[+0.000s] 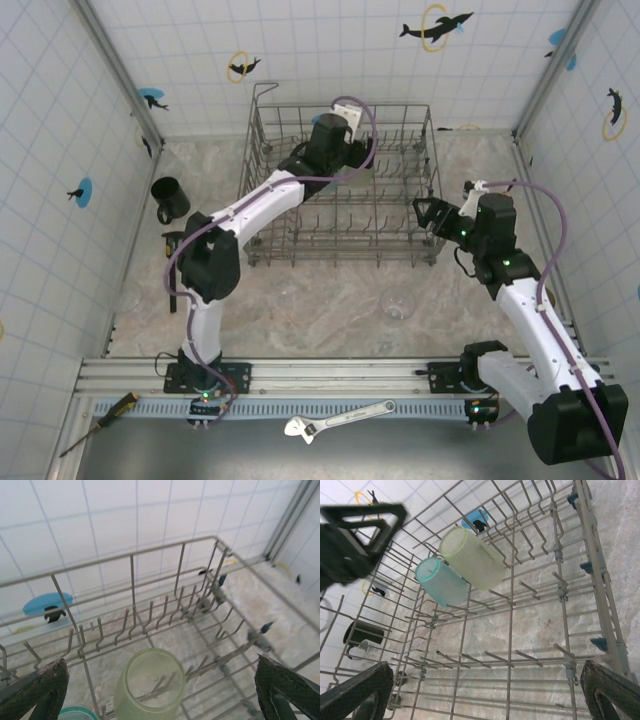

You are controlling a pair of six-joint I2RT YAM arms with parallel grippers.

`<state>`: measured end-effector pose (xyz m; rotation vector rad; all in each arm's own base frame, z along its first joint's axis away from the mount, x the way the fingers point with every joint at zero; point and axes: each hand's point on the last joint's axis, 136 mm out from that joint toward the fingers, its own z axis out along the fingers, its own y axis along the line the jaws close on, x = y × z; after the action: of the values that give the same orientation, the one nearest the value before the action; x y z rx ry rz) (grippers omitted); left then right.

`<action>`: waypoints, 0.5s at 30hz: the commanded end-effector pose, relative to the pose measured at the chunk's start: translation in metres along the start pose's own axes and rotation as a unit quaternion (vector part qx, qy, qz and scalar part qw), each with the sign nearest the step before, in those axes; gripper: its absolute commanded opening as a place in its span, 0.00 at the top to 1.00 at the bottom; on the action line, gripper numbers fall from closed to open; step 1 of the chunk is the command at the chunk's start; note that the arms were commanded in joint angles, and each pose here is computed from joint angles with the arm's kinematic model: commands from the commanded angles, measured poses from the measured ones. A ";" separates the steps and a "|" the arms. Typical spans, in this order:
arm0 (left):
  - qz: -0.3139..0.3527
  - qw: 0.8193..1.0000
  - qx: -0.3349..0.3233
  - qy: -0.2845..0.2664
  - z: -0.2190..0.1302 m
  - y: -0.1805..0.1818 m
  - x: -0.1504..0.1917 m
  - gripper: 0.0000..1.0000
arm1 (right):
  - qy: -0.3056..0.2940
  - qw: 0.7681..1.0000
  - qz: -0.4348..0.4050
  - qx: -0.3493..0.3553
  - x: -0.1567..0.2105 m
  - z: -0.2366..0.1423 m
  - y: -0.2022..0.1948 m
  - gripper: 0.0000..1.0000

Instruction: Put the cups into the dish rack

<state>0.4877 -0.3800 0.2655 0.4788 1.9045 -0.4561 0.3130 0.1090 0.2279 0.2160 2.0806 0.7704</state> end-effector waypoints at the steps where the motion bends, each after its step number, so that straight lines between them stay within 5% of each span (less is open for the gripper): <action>1: -0.034 0.999 0.020 -0.021 -0.027 -0.008 -0.018 0.02 | -0.005 1.000 -0.010 0.003 -0.010 -0.008 0.008 0.00; 15: -0.115 0.993 0.027 -0.003 -0.111 0.001 0.013 0.03 | -0.002 0.995 -0.035 0.092 -0.030 -0.013 -0.008 0.00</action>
<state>0.4083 -0.3277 0.2701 0.3414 1.9823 -0.6242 0.3173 0.0875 0.2400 0.2506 2.1349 0.5840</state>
